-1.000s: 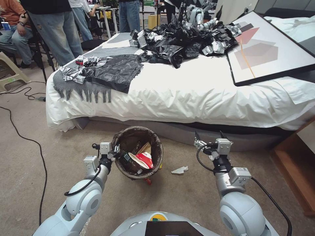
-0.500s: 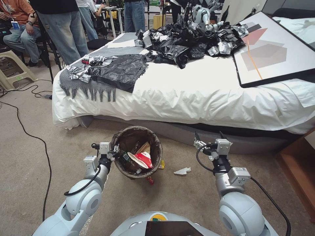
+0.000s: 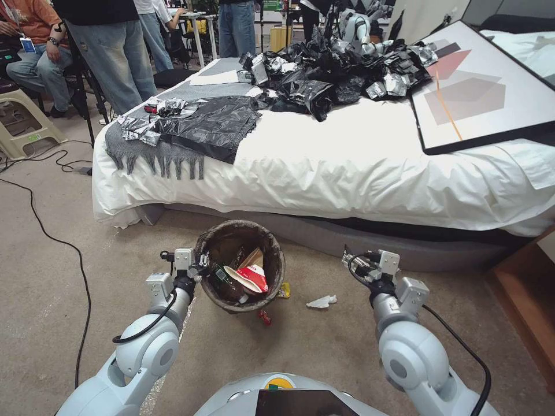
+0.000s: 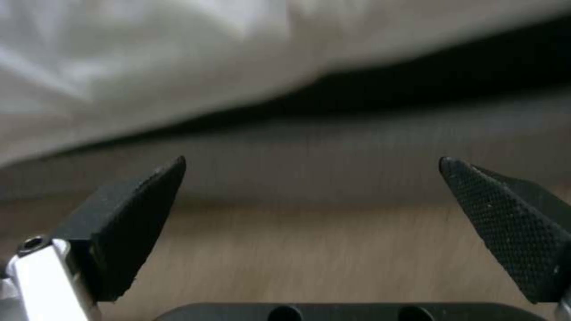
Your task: Pick up the trash bin, then pick up the garbage from the floor and place it into the trash bin.
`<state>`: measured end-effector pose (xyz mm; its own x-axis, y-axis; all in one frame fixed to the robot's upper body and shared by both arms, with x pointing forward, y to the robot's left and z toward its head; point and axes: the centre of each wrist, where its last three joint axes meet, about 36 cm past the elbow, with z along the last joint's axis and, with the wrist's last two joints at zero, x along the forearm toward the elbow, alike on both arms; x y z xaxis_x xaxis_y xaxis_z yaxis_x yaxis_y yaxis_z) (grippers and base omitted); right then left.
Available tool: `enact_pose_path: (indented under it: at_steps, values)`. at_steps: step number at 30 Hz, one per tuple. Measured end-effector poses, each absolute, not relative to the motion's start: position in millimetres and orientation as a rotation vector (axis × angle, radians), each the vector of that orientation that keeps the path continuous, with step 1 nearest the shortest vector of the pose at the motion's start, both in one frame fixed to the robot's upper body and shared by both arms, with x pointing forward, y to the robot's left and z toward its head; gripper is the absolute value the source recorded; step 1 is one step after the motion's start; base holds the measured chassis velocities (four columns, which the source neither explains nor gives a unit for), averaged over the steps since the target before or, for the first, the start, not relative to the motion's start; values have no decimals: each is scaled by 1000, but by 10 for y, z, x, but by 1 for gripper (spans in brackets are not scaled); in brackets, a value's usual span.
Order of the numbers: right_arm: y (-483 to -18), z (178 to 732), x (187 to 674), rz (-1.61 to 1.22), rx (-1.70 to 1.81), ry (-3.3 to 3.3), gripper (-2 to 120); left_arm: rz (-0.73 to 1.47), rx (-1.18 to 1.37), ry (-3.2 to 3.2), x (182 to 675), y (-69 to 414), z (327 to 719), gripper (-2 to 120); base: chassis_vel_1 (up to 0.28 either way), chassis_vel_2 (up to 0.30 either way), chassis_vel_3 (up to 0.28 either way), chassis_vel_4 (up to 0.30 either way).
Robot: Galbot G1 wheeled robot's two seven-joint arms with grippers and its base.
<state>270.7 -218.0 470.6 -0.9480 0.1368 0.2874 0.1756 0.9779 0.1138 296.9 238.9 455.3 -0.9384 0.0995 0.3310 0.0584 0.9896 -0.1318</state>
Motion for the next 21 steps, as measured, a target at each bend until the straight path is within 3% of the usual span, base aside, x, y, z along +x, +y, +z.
enact_pose_path:
  at_steps: [13,21]
  values:
    - [-2145,4621,3059,-462,-256,-2604,100,166,-114,-2790,2969,2394,4551,6,0,0,0,0]
    - [-1924,4283,3414,-584,-272,-2423,100,164,-117,-2790,2946,2391,4564,6,0,0,0,0]
